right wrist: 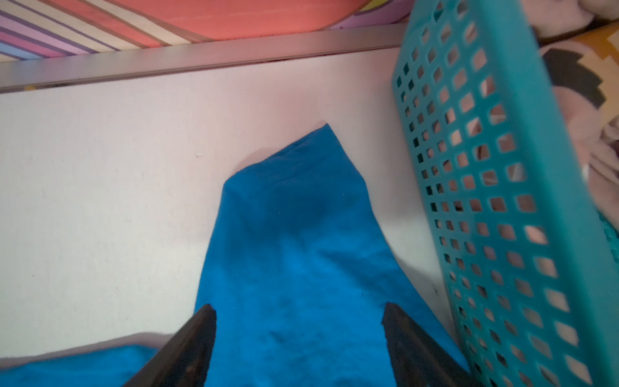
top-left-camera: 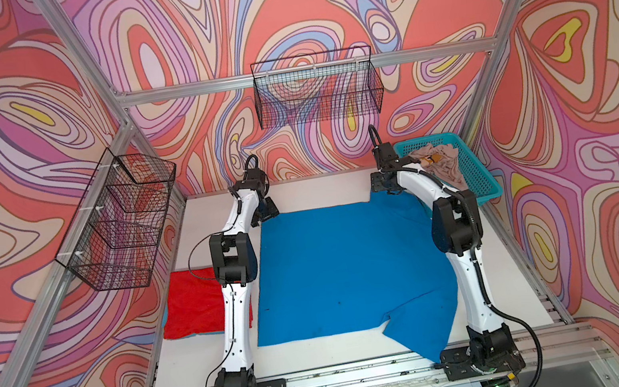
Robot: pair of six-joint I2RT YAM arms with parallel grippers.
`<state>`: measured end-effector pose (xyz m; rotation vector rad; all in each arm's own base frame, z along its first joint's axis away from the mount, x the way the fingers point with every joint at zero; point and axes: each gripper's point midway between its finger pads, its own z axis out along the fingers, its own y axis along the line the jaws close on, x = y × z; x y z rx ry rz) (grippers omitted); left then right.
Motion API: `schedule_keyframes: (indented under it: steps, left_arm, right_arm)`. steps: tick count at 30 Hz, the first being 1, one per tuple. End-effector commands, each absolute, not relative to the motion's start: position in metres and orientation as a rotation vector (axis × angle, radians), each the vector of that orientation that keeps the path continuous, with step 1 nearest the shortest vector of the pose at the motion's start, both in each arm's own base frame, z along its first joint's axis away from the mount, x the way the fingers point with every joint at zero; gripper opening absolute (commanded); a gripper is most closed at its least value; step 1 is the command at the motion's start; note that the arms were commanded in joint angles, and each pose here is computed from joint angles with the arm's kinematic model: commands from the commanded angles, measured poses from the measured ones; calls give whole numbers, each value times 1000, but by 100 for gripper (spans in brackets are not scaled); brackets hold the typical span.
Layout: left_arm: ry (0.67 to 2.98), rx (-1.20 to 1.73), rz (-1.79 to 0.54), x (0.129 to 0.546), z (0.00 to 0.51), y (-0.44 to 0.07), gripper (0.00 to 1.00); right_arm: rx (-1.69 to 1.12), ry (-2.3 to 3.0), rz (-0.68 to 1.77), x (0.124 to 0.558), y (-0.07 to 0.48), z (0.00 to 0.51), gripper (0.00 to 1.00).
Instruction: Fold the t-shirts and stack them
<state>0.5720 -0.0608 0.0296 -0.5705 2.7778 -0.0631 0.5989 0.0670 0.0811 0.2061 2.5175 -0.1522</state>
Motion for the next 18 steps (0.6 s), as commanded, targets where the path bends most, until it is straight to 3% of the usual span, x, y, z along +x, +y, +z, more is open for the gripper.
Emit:
schedule_keyframes:
  steps: [1, 9, 18]
  left_arm:
    - [2785, -556, -31, 575, 19, -53, 67]
    - [2781, -556, -69, 580, 10, -59, 54]
    - [2786, -550, -76, 581, 4, -60, 29]
  right_arm:
    - [188, 2508, -147, 601, 67, 81, 82]
    - [184, 2518, -171, 602, 64, 74, 82]
    - [197, 2515, -233, 602, 57, 68, 82]
